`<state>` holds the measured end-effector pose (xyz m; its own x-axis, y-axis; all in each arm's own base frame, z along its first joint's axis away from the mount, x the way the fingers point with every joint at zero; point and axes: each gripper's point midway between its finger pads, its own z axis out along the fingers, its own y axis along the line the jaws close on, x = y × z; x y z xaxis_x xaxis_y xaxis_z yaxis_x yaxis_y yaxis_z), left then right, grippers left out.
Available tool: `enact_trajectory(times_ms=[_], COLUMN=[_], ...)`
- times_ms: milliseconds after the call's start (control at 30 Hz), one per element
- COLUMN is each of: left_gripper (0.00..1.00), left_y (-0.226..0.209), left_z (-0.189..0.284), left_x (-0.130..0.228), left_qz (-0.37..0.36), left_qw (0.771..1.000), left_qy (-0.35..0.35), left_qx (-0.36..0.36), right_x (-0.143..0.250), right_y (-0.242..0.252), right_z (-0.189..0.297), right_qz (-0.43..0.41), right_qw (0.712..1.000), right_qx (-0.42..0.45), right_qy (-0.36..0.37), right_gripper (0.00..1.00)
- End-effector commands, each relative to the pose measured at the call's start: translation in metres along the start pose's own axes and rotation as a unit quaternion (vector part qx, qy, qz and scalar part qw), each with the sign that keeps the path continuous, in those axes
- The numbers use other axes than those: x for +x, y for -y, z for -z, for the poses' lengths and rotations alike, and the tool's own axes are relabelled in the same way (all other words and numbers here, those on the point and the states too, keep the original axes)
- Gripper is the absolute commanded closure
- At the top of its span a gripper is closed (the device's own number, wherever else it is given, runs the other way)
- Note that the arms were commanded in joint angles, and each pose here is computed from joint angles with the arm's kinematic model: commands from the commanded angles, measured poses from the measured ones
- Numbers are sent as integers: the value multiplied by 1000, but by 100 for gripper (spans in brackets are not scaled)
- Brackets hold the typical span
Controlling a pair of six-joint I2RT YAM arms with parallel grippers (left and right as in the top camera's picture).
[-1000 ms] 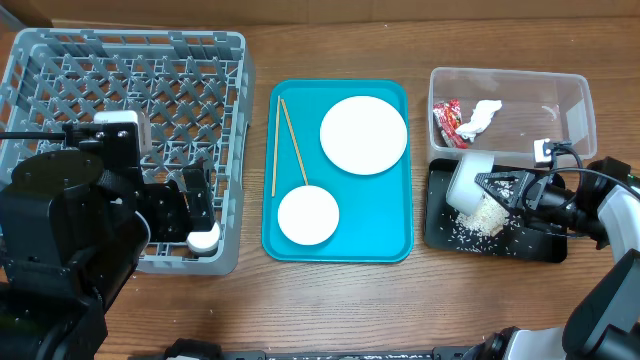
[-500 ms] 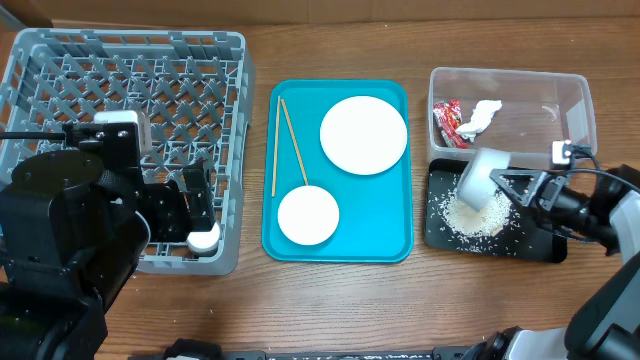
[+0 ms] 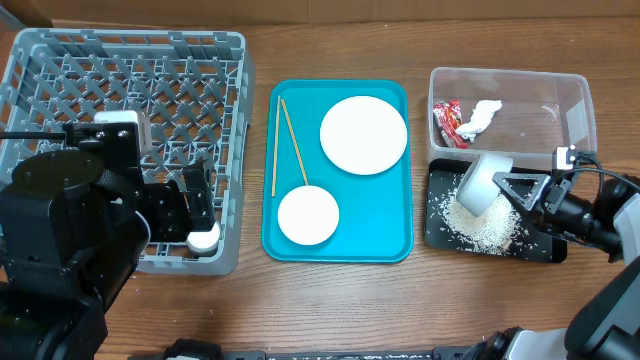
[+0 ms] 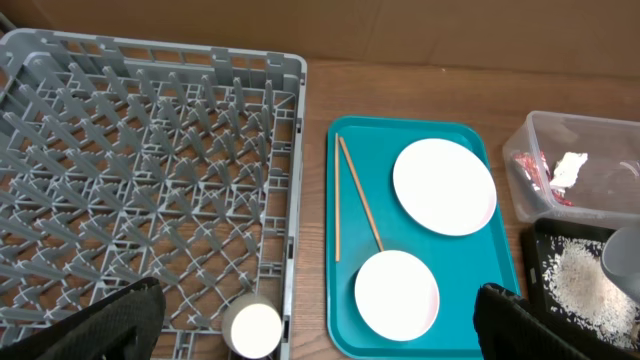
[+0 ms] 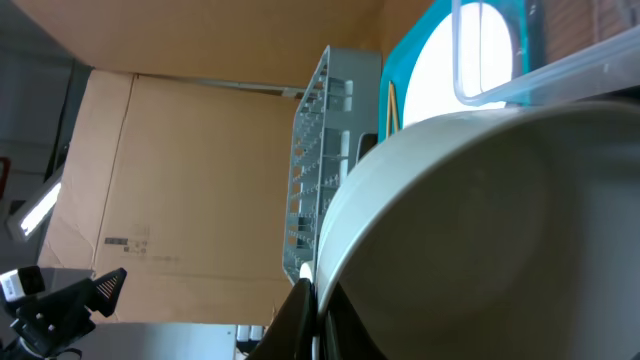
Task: Sort waste into correct bins and load items into the dishwasher
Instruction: 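Return the empty bowl to the teal tray with the right gripper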
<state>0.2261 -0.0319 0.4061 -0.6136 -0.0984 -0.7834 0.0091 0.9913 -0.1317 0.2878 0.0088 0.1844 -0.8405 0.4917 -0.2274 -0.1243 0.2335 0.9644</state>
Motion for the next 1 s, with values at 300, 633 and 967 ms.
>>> enact_trajectory(times_ms=[300, 633, 967], left_gripper=[0, 0, 0], left_y=[-1, -1, -1], left_z=[-1, -1, -1], left_x=[-1, -1, -1], left_qz=[6, 6, 6], left_qw=[1000, 1000, 1000], left_qy=[1, 1, 1], left_qx=[-5, -5, -5], right_x=[35, 92, 109], right_y=[-20, 0, 13], right_z=[-30, -85, -146], right_qz=[35, 68, 198], right_qw=[993, 920, 854], right_qx=[30, 295, 446], right_qy=[-108, -249, -180], right_gripper=[96, 96, 96])
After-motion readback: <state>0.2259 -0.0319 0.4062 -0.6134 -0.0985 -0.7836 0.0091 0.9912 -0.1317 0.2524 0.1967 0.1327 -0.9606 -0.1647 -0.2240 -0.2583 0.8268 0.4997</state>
